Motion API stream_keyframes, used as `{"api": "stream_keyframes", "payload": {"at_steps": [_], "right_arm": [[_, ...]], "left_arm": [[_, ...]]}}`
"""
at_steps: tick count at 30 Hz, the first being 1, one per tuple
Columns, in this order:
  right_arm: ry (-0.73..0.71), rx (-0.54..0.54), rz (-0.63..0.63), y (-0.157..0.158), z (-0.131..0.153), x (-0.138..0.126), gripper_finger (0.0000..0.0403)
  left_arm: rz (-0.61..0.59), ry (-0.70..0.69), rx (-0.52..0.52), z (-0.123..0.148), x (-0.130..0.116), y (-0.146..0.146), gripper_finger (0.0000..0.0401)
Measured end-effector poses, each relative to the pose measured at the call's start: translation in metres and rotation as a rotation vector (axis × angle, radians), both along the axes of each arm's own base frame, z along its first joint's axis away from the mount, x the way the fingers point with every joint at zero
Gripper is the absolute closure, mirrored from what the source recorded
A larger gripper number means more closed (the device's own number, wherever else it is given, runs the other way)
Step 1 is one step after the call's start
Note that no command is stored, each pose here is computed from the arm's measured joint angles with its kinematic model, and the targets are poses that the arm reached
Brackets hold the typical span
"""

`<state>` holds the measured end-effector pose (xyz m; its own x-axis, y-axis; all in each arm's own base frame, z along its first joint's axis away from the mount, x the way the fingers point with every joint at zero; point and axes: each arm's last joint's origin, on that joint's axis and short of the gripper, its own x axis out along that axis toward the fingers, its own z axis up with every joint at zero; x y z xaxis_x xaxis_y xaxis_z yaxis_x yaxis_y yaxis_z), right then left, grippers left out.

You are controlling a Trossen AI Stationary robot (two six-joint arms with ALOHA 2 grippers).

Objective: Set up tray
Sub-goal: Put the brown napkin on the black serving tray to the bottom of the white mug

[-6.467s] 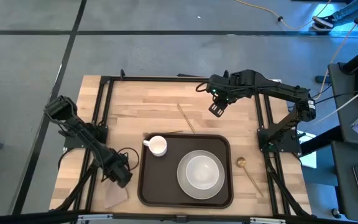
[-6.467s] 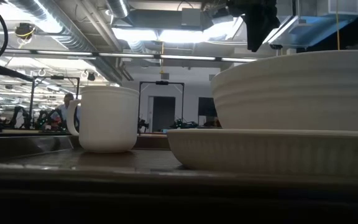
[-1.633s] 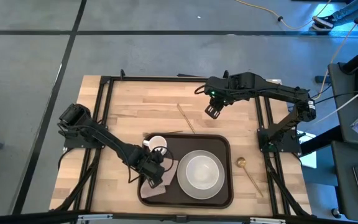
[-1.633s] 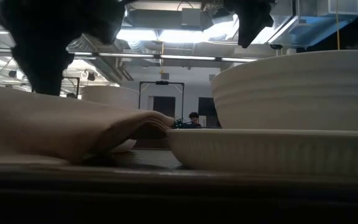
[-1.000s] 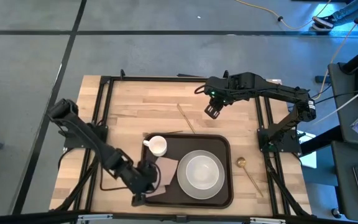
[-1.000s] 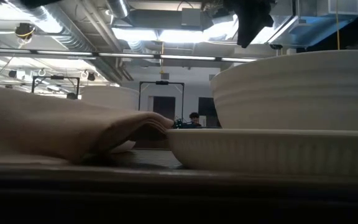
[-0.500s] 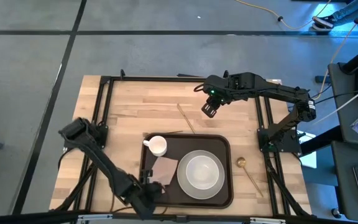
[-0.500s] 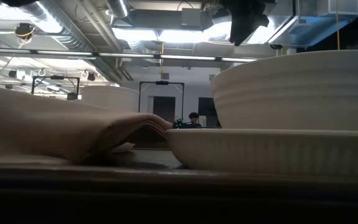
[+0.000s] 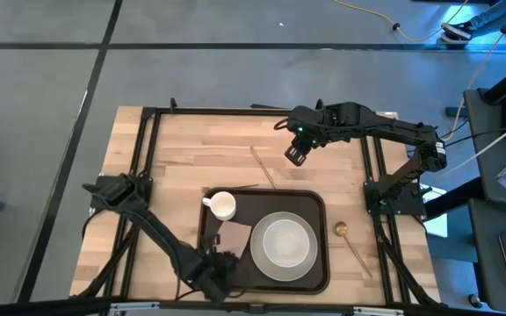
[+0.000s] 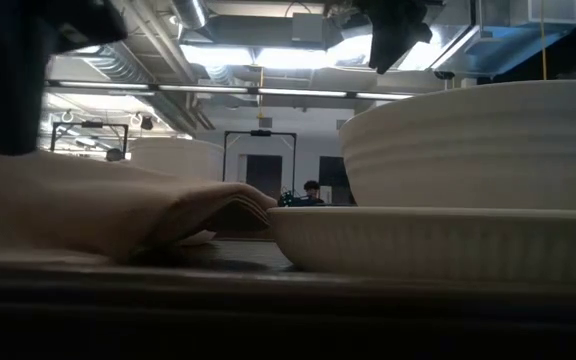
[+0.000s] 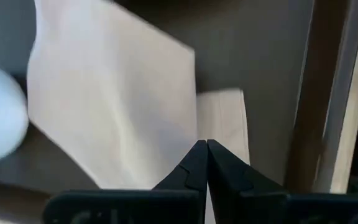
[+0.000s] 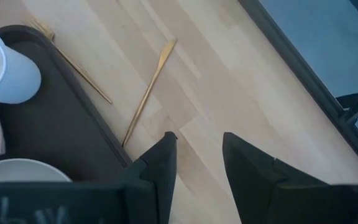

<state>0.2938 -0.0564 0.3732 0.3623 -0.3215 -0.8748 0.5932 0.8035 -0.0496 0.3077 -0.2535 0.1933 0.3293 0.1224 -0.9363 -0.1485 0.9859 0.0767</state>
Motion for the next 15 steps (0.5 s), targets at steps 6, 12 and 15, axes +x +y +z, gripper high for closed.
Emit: {"api": "stream_keyframes", "payload": {"at_steps": [6,12,15], "right_arm": [[0.006,-0.006,0.019,0.0014,0.0000,0.0002,0.0271],[0.008,-0.007,0.023,0.0014,-0.0001,0.0001,0.0271],[0.014,-0.013,0.038,0.0014,-0.0001,0.0001,0.0271]], "left_arm": [[-0.039,0.028,-0.032,-0.0002,0.0066,0.0057,0.0400],[-0.113,0.040,-0.067,0.0001,0.0056,0.0003,0.0400],[-0.111,0.058,-0.051,-0.0054,0.0048,-0.0009,0.0400]]}}
